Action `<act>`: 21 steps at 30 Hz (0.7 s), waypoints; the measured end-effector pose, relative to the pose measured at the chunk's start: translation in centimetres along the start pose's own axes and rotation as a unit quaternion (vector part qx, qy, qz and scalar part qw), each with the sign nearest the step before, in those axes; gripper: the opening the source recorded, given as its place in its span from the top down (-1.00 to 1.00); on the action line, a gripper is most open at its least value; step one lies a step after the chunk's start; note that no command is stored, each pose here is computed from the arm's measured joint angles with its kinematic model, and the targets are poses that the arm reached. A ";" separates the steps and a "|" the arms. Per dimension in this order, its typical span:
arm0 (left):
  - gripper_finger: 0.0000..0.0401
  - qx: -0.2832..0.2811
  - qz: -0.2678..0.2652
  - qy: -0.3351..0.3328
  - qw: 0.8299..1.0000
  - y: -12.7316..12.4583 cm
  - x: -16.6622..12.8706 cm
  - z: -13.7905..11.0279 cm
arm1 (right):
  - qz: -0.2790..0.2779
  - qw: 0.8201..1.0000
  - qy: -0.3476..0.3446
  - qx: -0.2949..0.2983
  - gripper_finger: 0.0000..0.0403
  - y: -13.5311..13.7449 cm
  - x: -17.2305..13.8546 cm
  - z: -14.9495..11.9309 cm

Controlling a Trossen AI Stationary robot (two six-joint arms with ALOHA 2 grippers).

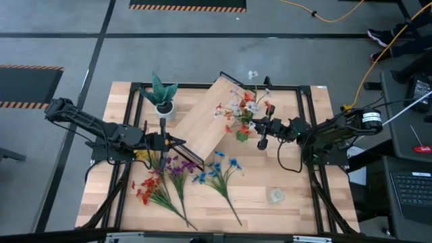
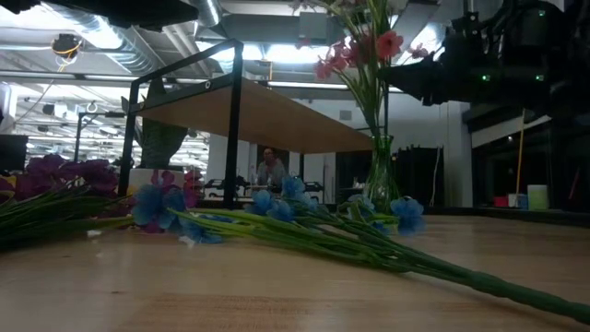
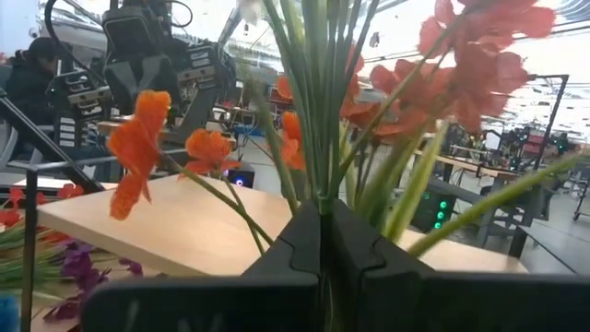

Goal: Pick and place flowers into a vace then onto a shelf
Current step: Put the white flowers into the green vase

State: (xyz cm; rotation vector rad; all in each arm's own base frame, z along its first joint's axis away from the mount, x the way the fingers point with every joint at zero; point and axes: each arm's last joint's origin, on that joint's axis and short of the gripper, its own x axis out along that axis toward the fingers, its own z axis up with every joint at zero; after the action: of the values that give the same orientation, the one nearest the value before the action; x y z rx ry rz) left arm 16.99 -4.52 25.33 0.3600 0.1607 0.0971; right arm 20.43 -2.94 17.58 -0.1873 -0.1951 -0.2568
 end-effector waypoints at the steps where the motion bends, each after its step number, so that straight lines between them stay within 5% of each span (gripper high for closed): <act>1: 0.98 0.000 0.000 0.000 1.000 0.0 0.0 0.0 | 0.000 1.000 0.000 0.000 1.00 0.0 0.0 0.0; 21: 0.98 0.000 0.000 0.000 1.000 0.0 0.0 0.0 | 0.003 1.000 0.019 0.010 1.00 0.4 0.3 -1.8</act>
State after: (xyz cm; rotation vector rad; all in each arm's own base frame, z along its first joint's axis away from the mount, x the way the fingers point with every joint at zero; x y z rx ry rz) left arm 16.98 -4.52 25.33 0.3601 0.1609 0.0971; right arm 21.11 -3.03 15.82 -0.1625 -0.1598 -0.2526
